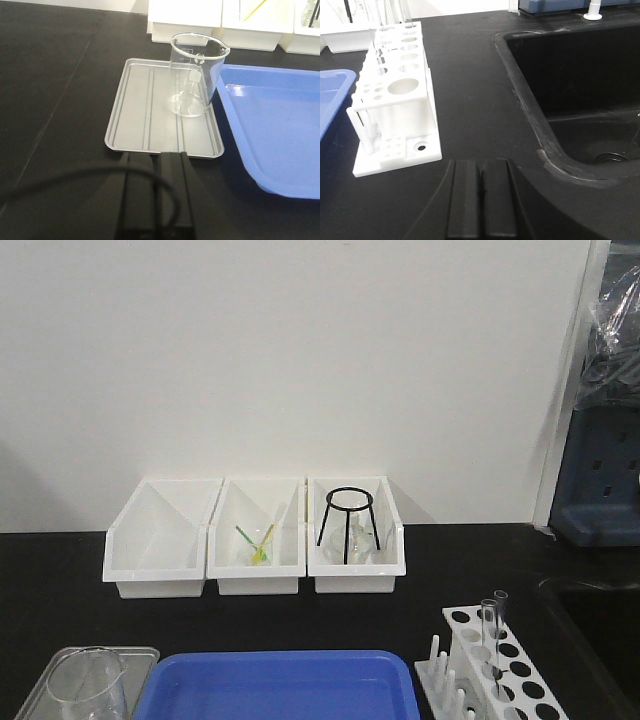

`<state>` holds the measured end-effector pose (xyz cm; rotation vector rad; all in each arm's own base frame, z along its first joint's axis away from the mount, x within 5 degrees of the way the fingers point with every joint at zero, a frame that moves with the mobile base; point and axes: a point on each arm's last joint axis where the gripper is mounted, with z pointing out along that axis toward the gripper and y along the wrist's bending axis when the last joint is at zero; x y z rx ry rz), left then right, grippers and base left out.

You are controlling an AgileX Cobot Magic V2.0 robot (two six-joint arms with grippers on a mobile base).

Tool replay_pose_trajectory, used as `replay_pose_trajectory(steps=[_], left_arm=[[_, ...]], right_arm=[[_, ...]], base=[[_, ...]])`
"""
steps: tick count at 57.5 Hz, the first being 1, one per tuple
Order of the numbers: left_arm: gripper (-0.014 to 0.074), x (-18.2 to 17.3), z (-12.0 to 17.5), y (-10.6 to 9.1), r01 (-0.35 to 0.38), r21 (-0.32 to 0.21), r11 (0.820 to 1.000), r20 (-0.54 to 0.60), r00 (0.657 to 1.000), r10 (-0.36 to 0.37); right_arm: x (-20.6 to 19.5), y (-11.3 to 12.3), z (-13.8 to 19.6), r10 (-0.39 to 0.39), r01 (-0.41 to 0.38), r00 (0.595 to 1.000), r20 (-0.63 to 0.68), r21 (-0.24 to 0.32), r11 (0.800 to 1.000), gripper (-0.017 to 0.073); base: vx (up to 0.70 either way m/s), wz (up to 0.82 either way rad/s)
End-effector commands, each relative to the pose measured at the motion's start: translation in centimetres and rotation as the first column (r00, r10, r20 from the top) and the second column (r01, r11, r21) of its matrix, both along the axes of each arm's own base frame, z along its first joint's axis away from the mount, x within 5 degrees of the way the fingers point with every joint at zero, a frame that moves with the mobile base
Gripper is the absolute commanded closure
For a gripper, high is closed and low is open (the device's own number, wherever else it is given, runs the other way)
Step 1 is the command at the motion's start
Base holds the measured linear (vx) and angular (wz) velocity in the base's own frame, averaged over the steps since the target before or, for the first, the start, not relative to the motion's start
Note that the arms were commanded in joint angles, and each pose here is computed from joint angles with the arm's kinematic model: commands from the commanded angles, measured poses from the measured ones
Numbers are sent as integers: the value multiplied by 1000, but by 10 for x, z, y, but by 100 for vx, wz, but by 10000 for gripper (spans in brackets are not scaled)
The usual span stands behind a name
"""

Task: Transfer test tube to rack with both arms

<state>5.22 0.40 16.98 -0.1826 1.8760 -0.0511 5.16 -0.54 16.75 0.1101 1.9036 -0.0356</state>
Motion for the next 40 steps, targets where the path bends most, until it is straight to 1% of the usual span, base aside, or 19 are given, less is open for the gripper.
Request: replay_pose_trajectory(steps=[1,11,40], left_arm=[[580,0,17,-1,5,-3,1000,120,993,-4],[580,0,17,-1,5,-3,1000,120,993,-4],[580,0,17,-1,5,-3,1000,120,993,-4]], right_arm=[[1,0,13,2,0,995,101,-22,1000,570],[1,-1,13,2,1,995,101,-36,999,570],[1,-1,13,2,1,995,100,-36,999,570]], base=[[0,0],[0,0],[0,0]])
